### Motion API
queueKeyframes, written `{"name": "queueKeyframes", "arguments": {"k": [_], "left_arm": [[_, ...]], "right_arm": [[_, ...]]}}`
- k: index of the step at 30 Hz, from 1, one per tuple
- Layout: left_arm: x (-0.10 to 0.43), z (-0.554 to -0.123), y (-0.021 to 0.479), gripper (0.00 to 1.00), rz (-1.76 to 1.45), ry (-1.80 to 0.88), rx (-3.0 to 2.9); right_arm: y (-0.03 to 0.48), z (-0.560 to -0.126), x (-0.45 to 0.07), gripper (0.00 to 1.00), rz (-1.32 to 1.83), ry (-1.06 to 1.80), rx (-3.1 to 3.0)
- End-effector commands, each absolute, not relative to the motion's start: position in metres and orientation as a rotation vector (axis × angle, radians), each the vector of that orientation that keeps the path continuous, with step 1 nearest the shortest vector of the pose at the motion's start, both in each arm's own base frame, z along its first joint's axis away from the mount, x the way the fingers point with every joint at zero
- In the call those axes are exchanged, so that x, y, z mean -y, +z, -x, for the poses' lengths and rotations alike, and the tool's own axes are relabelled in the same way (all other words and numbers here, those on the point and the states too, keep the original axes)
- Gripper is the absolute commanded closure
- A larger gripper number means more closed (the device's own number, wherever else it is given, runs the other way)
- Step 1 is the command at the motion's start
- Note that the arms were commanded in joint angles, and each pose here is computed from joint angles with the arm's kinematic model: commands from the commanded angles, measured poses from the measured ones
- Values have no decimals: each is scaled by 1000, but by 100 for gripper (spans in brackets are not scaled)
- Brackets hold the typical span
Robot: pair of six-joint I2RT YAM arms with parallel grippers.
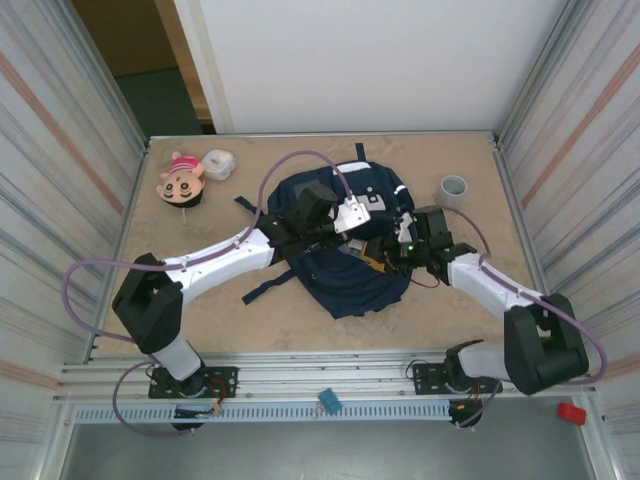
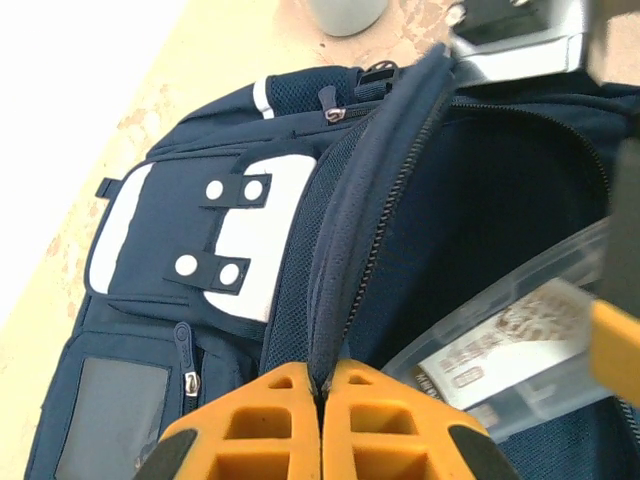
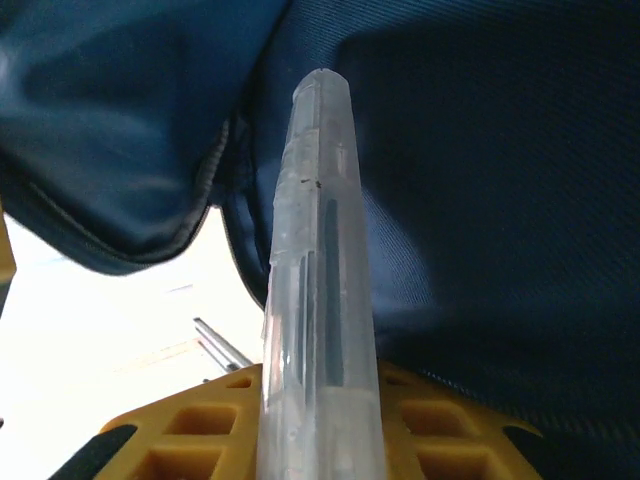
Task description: Pack the student bag
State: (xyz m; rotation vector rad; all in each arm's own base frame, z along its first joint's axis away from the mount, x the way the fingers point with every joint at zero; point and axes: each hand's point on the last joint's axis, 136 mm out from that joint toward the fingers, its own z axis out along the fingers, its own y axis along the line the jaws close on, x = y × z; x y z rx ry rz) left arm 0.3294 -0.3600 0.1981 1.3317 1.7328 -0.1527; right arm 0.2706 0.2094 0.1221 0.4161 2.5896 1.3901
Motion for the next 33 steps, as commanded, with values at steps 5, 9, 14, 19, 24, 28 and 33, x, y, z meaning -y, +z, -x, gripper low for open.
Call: {"name": "queueKeyframes", "arguments": {"k": [5,9,14,19,24,28,33], "left_arm": [[358,-332,237,100,-1233,-188,-1656],[357,-332,235,100,-1234,-182,-1660],[357,-330,235,100,-1227,-203,-1663],[361,-325,238,100,-1223,-253,-1657],[368,-315,245,100,-1219,-343,-1630],[370,-308,247,100,-1214,-395,-1618],[366,-307,248,100,-1199,-394,-1622]], "right_arm": [[126,-296,-194,53,-581,1458,-2519],[132,-303,-183,60,-622,1465,-2474],[141,-312,-181,71,-660,1484,-2407],[142,-325,-181,77,-749,1469,-2335],[144,-341,-189,79,-818,1471,-2259],[145,-353,-195,78,-884,1471,-2193],[146,-362,-195,69,-949,1449,-2127]]}}
